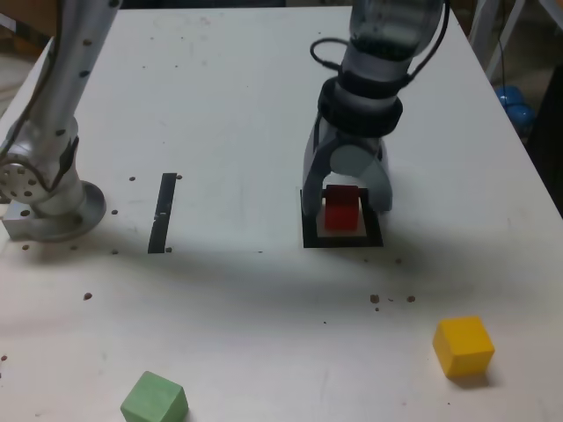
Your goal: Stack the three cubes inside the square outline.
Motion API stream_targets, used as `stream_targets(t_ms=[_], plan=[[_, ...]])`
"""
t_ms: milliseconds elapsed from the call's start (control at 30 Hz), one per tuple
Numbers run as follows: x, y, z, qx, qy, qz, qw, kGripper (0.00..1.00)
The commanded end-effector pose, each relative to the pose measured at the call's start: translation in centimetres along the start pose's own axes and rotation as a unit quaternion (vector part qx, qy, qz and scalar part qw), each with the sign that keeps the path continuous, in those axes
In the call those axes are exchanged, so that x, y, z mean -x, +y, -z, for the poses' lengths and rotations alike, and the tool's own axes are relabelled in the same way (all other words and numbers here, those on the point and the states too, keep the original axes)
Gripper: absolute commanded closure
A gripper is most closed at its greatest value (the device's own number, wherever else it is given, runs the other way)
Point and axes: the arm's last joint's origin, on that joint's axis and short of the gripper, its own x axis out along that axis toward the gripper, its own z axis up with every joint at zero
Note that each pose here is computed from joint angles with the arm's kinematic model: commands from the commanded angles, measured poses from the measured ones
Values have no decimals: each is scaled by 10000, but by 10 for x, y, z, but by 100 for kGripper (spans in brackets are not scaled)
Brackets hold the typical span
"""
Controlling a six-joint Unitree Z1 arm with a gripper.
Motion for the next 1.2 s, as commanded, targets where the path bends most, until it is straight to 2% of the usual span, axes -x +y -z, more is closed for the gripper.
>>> stream_targets(t_ms=[0,167,267,367,467,567,700,833,967,1033,1167], plan=[[10,-2,5,-67,-94,-105,9999,1],[28,-9,12,-315,-165,-487,9982,1],[40,-16,15,-581,-219,-768,9951,1],[52,-27,12,-999,-367,-1032,9890,0],[62,-42,3,-1519,-558,-1194,9796,0],[66,-57,-7,-2097,-702,-1209,9677,0],[66,-74,-16,-2802,-746,-1072,9510,1],[67,-97,-21,-3538,-732,-975,9273,2],[70,-121,-23,-4118,-712,-962,9034,2],[70,-132,-23,-4317,-705,-945,8943,2],[65,-155,-21,-4625,-663,-922,8793,2]])
